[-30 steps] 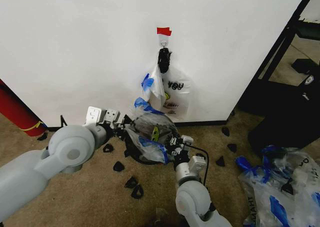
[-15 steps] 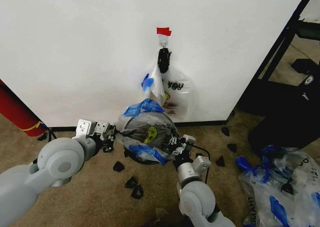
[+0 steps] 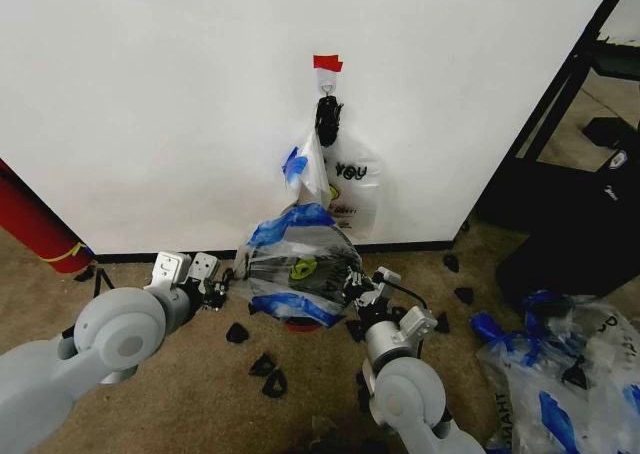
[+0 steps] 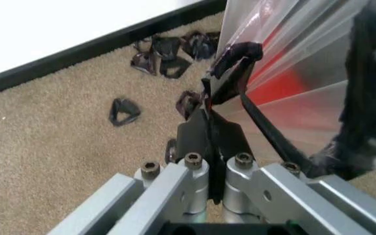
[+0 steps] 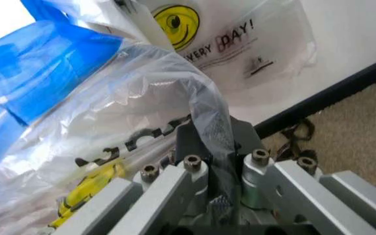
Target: Pick up the garbage bag from the wall and place it over the trash bin.
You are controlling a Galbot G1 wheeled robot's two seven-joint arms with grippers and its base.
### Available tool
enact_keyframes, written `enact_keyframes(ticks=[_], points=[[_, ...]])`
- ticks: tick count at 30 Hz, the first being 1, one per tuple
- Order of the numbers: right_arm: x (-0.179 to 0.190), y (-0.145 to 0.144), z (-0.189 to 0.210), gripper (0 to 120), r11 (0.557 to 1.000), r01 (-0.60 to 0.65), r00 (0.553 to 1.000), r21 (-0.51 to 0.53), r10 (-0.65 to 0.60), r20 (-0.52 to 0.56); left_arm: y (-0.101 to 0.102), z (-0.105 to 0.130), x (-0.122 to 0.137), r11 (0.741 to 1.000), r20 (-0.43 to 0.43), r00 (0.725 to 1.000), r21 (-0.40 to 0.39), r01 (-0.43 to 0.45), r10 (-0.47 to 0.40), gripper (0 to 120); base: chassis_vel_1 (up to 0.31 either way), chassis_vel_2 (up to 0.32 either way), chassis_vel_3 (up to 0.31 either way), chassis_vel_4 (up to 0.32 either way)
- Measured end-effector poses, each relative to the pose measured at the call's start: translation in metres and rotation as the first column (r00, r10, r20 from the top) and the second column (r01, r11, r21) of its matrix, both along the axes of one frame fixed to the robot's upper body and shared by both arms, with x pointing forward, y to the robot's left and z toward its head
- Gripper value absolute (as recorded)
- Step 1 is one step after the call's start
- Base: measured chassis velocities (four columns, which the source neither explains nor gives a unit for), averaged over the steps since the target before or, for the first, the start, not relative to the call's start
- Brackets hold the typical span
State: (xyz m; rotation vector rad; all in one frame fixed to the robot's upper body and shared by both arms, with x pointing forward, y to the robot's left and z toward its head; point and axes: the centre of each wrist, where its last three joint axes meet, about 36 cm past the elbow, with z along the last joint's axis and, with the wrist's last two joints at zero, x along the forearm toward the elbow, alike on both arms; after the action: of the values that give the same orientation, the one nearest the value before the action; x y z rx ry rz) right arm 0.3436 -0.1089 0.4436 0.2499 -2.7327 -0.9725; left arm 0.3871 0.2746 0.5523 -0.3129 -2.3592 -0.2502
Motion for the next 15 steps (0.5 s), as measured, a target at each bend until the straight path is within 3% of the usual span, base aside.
enact_keyframes(ticks=[5, 11, 15], points=[[0.001, -0.003, 0.002, 0, 0.999, -0.008, 0.999, 0.036, 0.009, -0.036, 0.001, -0.009, 0.001, 1.0, -0.005, 1.0, -0.023, 0.018, -0.018, 0, 0.0, 0.0, 0.0, 0.0], [0.002, -0.001, 0.0, 0, 1.0, -0.003, 0.999, 0.027, 0.004, -0.049, -0.003, -0.01, -0.002, 0.999, 0.051, 0.999, -0.047, 0.016, -0.014, 0, 0.0, 0.0, 0.0, 0.0], [0.005, 0.001, -0.002, 0, 1.0, 0.014, 0.998, 0.013, -0.013, -0.053, -0.016, -0.002, -0.018, 0.999, 0.083, 0.996, -0.035, 0.023, -0.02, 16, 0.0, 0.0, 0.0, 0.0]])
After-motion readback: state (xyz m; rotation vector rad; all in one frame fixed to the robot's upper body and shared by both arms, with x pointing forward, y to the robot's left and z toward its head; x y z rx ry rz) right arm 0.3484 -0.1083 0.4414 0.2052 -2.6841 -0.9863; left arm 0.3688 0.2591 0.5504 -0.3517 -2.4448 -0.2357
